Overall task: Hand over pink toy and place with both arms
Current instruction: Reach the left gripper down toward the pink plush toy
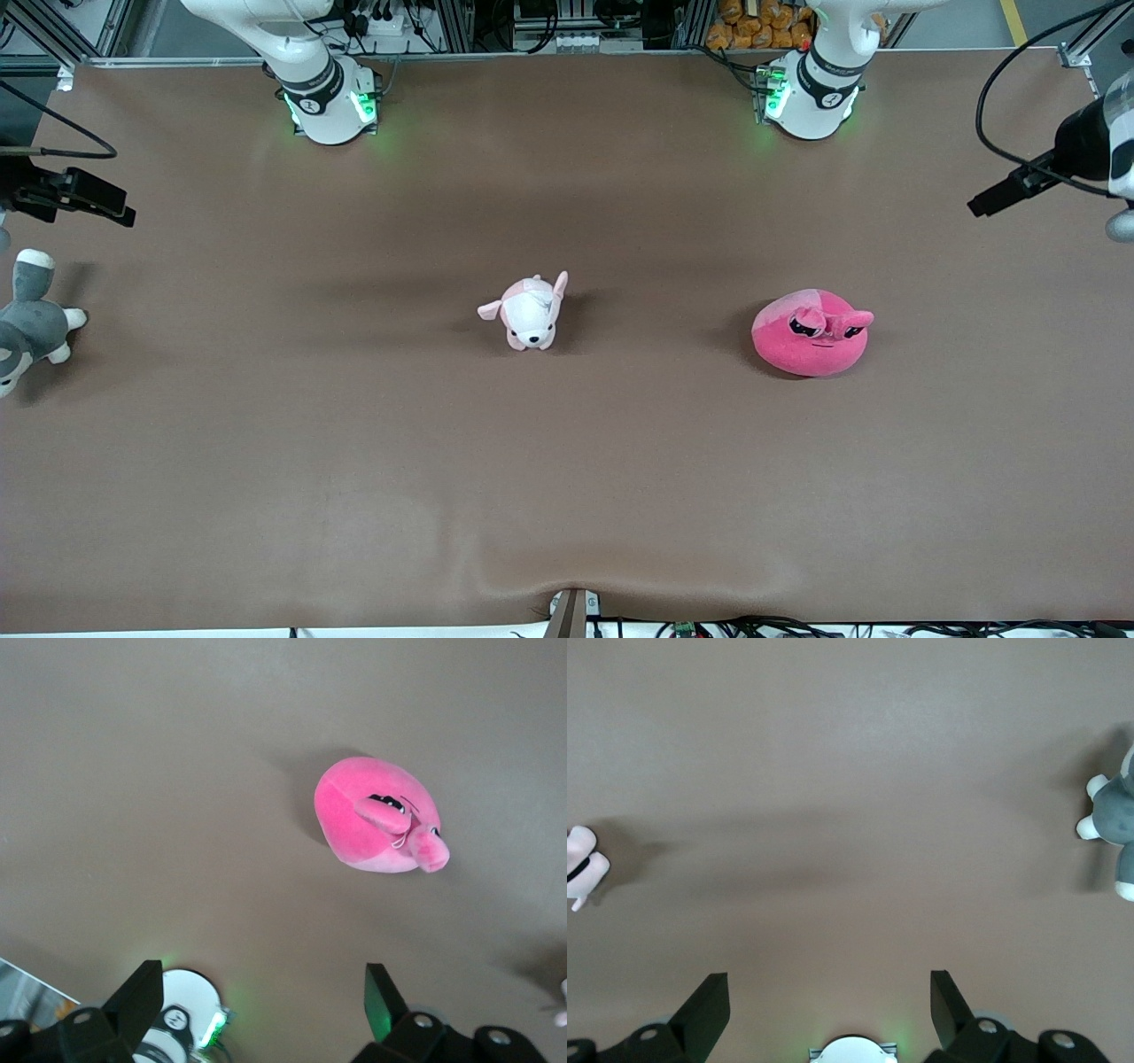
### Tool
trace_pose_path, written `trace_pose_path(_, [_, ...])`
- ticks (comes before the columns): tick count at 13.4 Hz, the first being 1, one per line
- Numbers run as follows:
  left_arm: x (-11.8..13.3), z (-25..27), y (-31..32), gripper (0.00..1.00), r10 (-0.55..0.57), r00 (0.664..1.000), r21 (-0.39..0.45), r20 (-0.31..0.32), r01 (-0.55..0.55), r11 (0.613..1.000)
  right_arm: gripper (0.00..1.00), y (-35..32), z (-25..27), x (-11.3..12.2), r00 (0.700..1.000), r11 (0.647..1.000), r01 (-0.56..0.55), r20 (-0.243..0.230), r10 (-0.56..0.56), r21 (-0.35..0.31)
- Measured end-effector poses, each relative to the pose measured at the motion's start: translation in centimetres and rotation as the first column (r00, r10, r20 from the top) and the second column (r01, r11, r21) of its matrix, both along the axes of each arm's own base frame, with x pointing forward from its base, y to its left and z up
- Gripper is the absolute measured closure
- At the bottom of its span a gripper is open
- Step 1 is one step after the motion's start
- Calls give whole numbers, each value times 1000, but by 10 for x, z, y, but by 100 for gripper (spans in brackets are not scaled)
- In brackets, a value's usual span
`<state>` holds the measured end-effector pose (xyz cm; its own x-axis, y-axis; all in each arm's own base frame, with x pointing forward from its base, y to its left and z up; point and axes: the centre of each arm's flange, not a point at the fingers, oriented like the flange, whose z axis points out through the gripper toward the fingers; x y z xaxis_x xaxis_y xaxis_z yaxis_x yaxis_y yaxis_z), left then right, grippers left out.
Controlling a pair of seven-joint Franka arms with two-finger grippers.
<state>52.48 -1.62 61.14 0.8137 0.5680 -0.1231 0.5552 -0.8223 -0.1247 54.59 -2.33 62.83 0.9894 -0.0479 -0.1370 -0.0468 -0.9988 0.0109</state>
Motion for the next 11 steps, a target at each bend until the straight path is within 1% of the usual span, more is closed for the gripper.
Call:
trace_pose_path(1, [4,-5,-4,0,79,997,-20,1,-79,997,0,-1,-3,2,1000,1000,-12,-3,12,-1])
trace_pose_path(2, [10,-11,-8,0,170,985,-34,-1,-170,985,0,-2,-4,4,1000,1000,-13,-3,13,-2])
trace_pose_path(3, [15,-17,-11,0,259,966,-32,-2,-259,965,0,-4,-3,4,1000,1000,-9,-3,9,-2])
trace_pose_path(5, [25,-29,-15,0,410,912,-24,-2,-410,912,0,-13,-2,1,1000,1000,4,-19,-4,-1])
trace_pose_path(7, [36,-39,-18,0,542,840,-54,-1,-542,839,0,-18,-2,0,1000,1000,8,-21,-8,-1])
trace_pose_path(9, [43,-51,-18,0,630,777,-68,9,-628,775,0,-18,-2,1,1000,1000,-5,-12,5,0])
trace_pose_path(11, [47,-64,-16,0,682,731,-79,22,-679,730,0,-16,-2,2,999,999,-33,-10,33,4])
